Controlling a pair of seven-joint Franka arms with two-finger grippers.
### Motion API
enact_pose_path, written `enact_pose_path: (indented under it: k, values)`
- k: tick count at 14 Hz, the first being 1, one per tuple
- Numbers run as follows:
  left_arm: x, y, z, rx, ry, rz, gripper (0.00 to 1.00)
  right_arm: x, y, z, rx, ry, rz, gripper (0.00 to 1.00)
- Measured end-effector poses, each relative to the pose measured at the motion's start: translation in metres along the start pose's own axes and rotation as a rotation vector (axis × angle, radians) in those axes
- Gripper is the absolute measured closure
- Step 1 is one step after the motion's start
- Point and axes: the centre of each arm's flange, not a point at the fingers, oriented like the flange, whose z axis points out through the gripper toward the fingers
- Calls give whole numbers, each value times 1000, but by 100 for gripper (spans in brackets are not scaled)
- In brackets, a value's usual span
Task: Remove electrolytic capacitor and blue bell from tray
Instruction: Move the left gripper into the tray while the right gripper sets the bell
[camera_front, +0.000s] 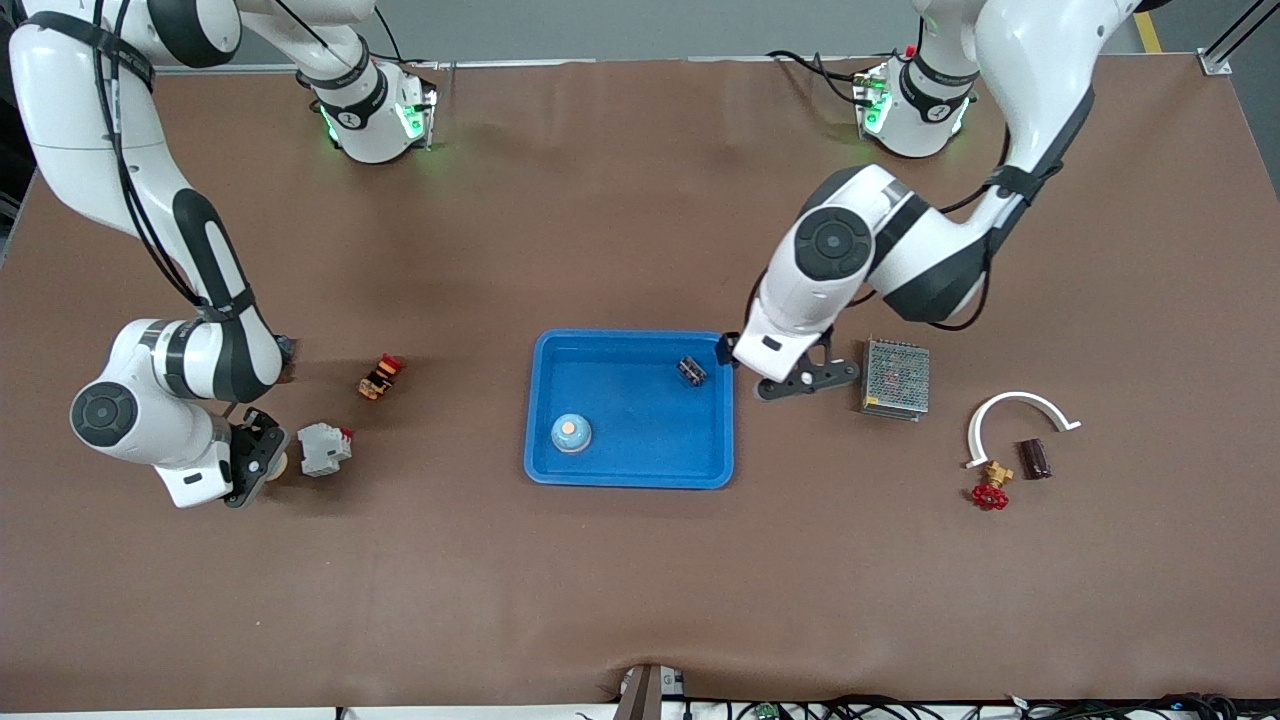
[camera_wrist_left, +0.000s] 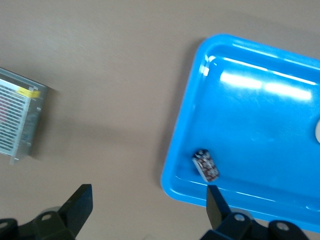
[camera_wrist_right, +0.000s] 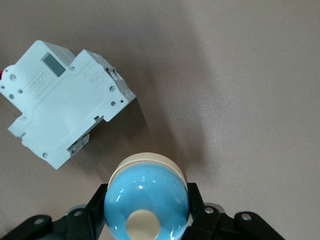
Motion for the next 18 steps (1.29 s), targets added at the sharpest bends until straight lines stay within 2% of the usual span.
enact_pose_path:
  k: [4, 7, 11, 13, 14, 17, 18]
  values:
    - [-20, 24, 15, -23, -11, 6, 0, -1, -2, 10, 18, 24, 7, 33]
    - [-26, 30, 28, -12, -17, -24, 0, -4, -1, 15, 21, 29, 12, 33]
    - [-39, 55, 68, -64, 9, -113, 0, -4, -1, 18, 23, 30, 14, 33]
    - [-53, 69, 98, -70, 31, -186, 3, -5, -1, 18, 24, 30, 15, 33]
    - [-60, 75, 113, -62, 42, -210, 8, -6, -1, 19, 25, 31, 17, 33]
    - [-78, 85, 143, -31, 59, -233, 12, -7, 0, 19, 31, 49, 39, 7]
    - [-81, 86, 146, -24, 62, -230, 16, -9, 0, 19, 34, 59, 54, 1]
